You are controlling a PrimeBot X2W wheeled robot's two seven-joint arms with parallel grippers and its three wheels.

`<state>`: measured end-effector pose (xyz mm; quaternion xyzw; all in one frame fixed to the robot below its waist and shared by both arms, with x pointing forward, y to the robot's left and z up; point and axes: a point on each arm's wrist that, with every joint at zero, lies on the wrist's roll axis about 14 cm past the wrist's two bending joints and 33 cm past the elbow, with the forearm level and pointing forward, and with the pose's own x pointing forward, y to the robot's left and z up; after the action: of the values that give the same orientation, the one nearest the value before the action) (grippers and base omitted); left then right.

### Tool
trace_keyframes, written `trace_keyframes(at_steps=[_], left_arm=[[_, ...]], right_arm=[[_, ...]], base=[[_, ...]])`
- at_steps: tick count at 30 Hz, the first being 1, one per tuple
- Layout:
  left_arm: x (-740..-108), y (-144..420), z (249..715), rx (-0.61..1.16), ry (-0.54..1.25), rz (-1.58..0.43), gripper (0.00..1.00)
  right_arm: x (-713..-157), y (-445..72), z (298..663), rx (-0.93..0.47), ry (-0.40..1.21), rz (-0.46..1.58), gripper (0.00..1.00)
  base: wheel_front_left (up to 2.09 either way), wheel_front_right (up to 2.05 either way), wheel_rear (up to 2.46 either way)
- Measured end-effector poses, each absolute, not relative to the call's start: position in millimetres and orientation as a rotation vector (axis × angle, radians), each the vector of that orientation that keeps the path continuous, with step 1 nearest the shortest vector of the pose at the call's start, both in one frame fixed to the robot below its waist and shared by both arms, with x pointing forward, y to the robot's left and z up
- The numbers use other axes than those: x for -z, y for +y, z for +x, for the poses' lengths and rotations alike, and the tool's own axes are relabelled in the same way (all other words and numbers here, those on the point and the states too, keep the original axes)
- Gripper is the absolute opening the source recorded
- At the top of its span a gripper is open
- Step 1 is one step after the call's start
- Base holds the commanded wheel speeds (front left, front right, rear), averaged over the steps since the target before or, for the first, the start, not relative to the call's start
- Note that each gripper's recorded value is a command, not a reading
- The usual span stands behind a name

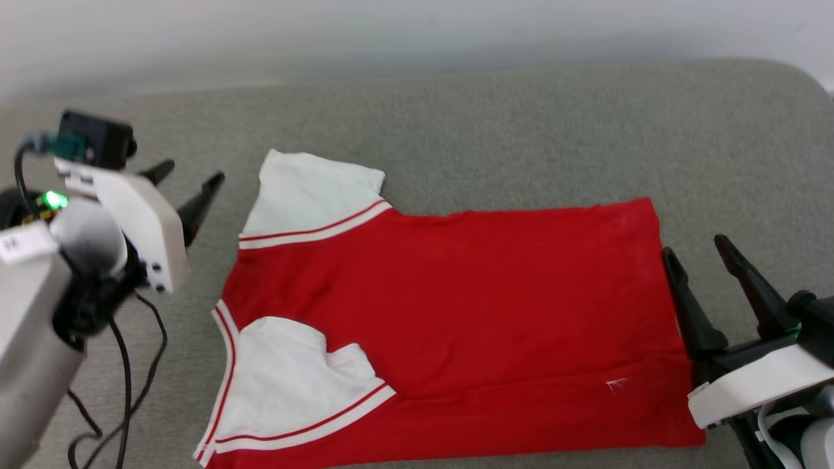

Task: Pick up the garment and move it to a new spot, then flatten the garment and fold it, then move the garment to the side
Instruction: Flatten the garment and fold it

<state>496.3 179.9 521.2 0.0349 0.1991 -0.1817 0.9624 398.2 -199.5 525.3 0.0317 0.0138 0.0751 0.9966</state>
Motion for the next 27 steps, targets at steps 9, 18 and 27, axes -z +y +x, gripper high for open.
trace_keyframes(at_steps=[9,18,27], left_arm=[[-473,157,556,0.44,0.742,0.102,1.0],[-418,142,591,0.468,0.991,0.169,1.0],[-363,137,590,0.496,1.135,0.263,0.24]], right_arm=[[-497,-200,418,-0.136,0.087,0.067,1.0],[-461,-214,434,-0.097,0.162,0.053,1.0],[-438,-224,443,-0.078,0.206,0.042,1.0]], base=[[0.0,0.0,0.0],[0.0,0.0,0.0],[0.0,0.0,0.0]])
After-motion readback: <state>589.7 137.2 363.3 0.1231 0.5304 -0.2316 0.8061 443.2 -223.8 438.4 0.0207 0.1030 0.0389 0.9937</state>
